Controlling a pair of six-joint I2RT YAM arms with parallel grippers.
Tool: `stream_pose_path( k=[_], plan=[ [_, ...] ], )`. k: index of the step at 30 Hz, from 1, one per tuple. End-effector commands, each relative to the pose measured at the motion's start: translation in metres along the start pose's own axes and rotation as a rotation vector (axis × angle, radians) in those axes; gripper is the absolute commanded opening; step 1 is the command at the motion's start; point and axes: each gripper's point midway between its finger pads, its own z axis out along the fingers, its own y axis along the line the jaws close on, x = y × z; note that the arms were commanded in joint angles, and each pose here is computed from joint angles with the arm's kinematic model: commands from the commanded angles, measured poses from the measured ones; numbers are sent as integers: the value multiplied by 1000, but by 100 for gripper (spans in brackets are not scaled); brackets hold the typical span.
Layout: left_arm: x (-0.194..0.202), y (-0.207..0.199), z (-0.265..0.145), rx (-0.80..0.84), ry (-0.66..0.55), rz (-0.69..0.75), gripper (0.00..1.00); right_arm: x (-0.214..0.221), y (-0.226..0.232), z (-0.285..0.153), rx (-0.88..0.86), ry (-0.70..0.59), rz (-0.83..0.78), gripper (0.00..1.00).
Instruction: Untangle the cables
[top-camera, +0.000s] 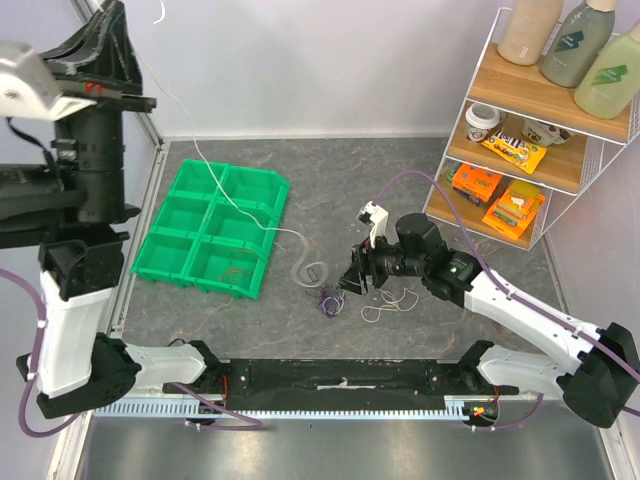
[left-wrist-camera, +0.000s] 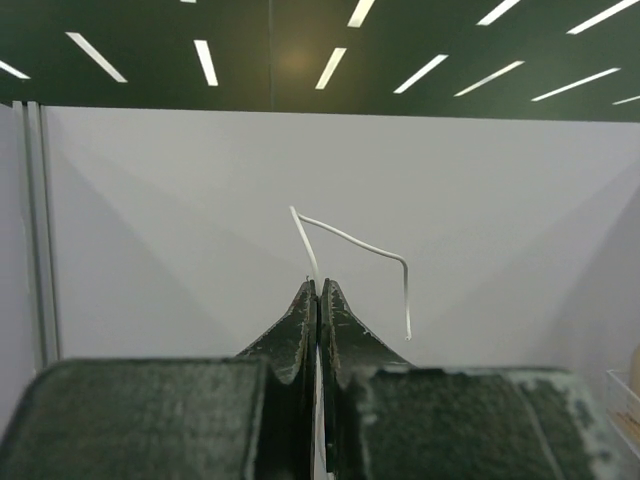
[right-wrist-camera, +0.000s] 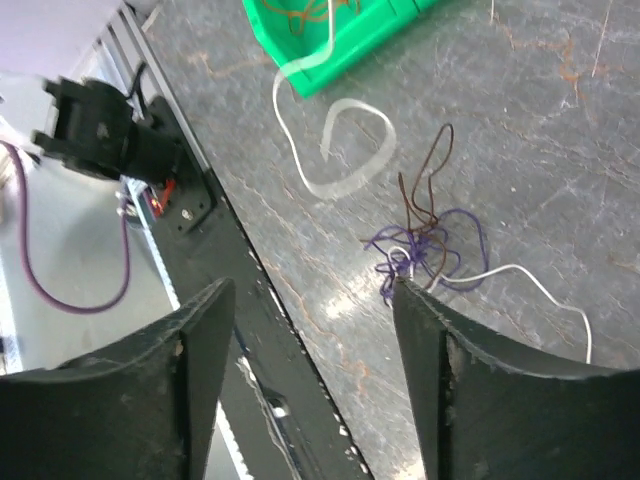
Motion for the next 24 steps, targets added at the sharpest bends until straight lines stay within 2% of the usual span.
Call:
stream_pose_path(
  k=[1, 4, 8, 12, 19, 24],
  plan=[
    [25, 2, 14, -85, 33, 130, 2, -22, 9, -12, 16, -47, -27, 78],
    [29, -2, 19, -80, 25, 159, 2, -27, 9, -22, 51, -59, -40, 85],
    [39, -6, 27, -96, 5, 203, 2, -44, 13, -40, 88, -124, -70, 90],
    [46, -5, 43, -110, -22, 225, 2, -43, 14, -42, 96, -116, -58, 90],
    [27, 21, 61, -177, -109, 262, 2, -39, 14, -48, 107, -112, -48, 90],
    [39, 39, 68, -221, -102, 275, 2, -36, 12, -51, 120, -112, -47, 90]
  ],
)
